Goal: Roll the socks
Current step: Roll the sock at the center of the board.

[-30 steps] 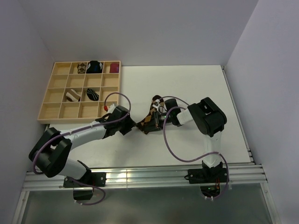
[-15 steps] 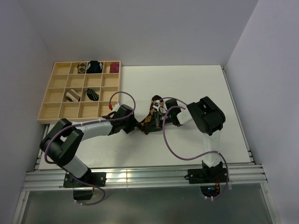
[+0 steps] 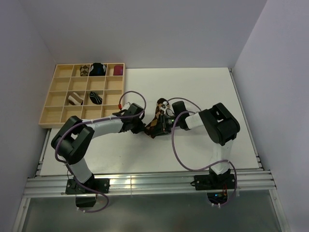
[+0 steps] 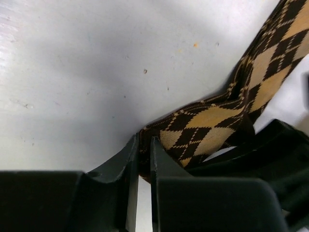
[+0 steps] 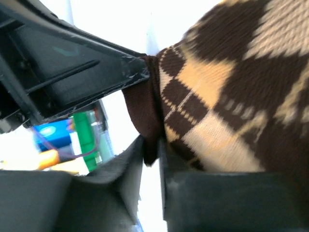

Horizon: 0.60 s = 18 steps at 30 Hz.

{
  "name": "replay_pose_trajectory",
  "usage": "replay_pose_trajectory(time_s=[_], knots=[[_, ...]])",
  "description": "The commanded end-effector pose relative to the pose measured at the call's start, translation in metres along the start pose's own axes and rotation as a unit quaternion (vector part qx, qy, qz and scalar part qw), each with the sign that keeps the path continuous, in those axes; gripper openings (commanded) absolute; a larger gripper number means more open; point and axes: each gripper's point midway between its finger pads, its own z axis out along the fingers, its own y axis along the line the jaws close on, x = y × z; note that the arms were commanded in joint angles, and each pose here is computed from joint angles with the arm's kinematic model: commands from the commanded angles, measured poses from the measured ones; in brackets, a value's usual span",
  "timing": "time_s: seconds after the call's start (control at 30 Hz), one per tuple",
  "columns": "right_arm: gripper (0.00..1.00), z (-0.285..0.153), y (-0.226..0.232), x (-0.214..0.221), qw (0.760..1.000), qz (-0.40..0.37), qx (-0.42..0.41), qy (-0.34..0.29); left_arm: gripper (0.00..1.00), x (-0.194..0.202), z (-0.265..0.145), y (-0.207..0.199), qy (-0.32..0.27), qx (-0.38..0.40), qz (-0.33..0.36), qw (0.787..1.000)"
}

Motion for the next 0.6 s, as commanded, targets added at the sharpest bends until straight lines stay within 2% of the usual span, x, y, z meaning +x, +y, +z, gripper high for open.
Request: replay_pose_trajectory(time_s=[0.0,0.1,0.13,0.2,0.23,0.37,0.47,0.57], knots=[[0.29,-0.013,0.001,-0.001,0.995,-0.077,0.054,-0.036,0.06,0.004,-0.003,0.019,0.016,-0.062,0.039,0.997],[0.39,-0.025,0.012,-0.009,0.979,-0.157,0.098,-0.080,0.02,-0.001,-0.009,0.014,0.018,-0.073,0.057,0.996],[0.41,-0.033,0.020,-0.020,0.968,-0.186,0.120,-0.116,0.02,0.001,-0.011,0.019,0.027,-0.088,0.064,0.994],[0.45,-0.036,0.023,-0.018,0.953,-0.229,0.142,-0.139,0.02,-0.002,-0.012,0.014,0.031,-0.093,0.078,0.992],[0.47,-0.045,0.028,-0.029,0.936,-0.253,0.168,-0.177,0.02,0.000,-0.013,0.017,0.038,-0.103,0.082,0.991],[0.53,-0.049,0.039,-0.033,0.889,-0.333,0.221,-0.224,0.02,0.002,-0.012,0.015,0.048,-0.106,0.091,0.989],[0.56,-0.037,0.049,-0.025,0.862,-0.383,0.241,-0.227,0.02,0.005,-0.011,0.014,0.058,-0.108,0.098,0.988],[0.57,-0.023,0.050,-0.019,0.850,-0.409,0.254,-0.214,0.02,0.007,-0.010,0.012,0.065,-0.105,0.100,0.987]])
